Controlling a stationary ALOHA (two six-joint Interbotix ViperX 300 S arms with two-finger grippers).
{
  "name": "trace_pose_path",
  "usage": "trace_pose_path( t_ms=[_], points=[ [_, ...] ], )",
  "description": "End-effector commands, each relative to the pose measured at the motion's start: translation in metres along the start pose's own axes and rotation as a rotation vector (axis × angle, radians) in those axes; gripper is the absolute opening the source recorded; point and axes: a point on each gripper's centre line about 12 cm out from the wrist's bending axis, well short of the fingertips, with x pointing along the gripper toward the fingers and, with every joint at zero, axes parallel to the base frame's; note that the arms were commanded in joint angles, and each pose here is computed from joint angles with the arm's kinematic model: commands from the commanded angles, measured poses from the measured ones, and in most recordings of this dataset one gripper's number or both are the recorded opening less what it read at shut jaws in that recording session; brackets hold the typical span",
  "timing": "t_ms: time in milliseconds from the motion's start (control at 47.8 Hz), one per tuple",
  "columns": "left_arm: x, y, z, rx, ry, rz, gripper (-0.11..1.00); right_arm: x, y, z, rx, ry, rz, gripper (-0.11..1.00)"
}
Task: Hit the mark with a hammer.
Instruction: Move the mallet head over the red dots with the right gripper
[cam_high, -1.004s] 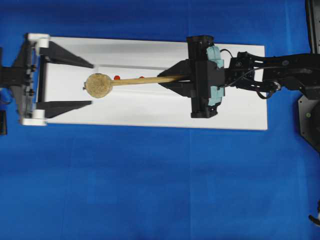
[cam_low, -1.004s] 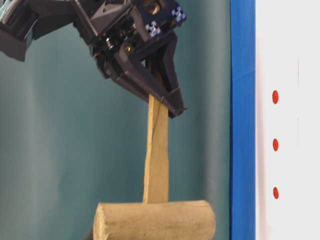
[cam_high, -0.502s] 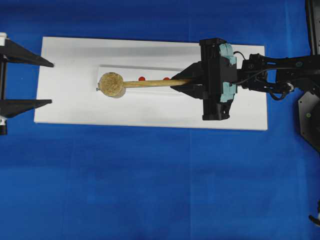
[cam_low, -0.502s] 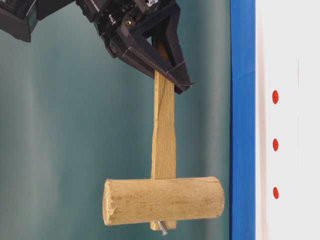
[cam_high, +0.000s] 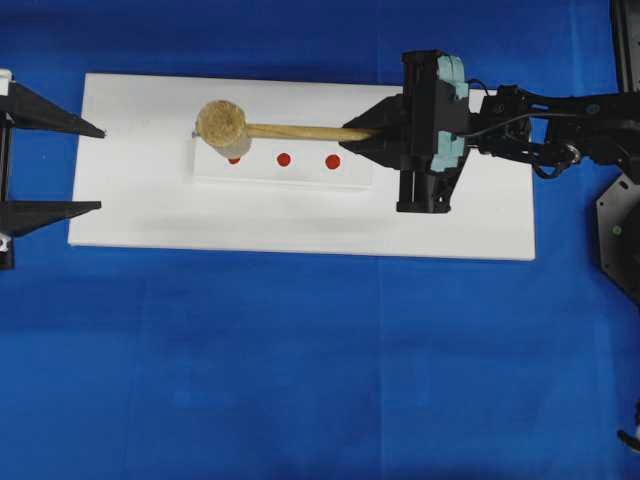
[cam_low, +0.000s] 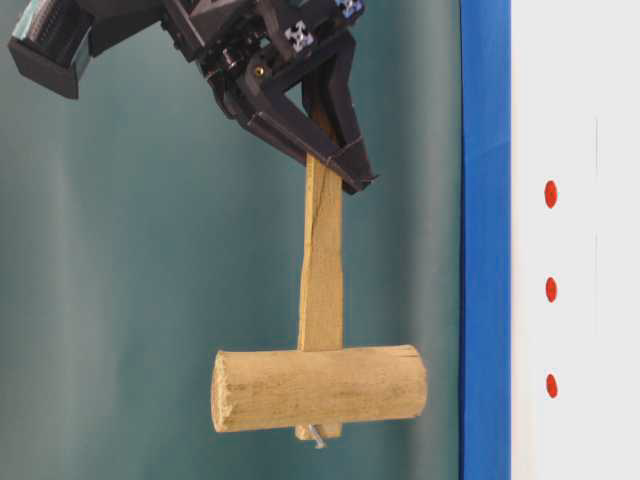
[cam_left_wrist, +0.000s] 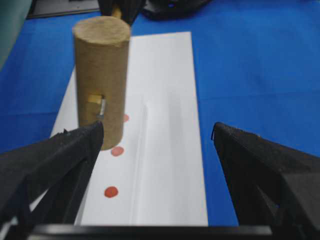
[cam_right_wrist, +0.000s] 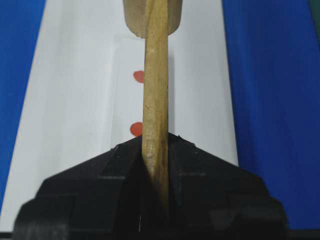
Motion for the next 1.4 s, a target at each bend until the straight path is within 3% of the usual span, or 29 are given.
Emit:
trace_pose_path(
  t_ms=[0, 209, 460, 564, 857, 1087, 1254, 1380],
  points=[
    [0.002, 0.001, 0.003, -0.002, -0.006, 0.004, 0.88, -0.002, -0.001, 0.019, 0.002, -0.06, -0.008, 0.02],
    [0.001, 0.001, 0.004, -0.002, -0.007, 0.003, 0.88, 0.007, -0.001, 0.011, 0.015, -0.036, -0.011, 0.02],
    [0.002, 0.001, 0.003, -0.004, -0.006, 0.004, 0.88, 0.049, 0.003, -0.042, 0.089, 0.107, -0.021, 0.02],
    [0.002, 0.001, 0.003, -0.002, -0.004, 0.004, 0.88, 0.054, 0.004, -0.05, 0.108, 0.141, -0.016, 0.02],
    [0.002, 0.001, 0.003, -0.002, -0.004, 0.004, 0.88, 0.04, 0.001, -0.033, 0.103, 0.082, -0.021, 0.02],
    [0.002, 0.001, 0.003, -0.002, -0.009, 0.004, 0.88, -0.01, -0.005, 0.004, 0.067, -0.073, -0.028, 0.02],
    [0.002, 0.001, 0.004, -0.004, -0.012, 0.005, 0.88, -0.038, -0.01, -0.001, 0.075, -0.108, -0.045, 0.02],
    [0.002, 0.001, 0.004, -0.004, -0.013, 0.005, 0.88, -0.037, -0.009, -0.011, 0.088, -0.085, -0.045, 0.02]
  ],
)
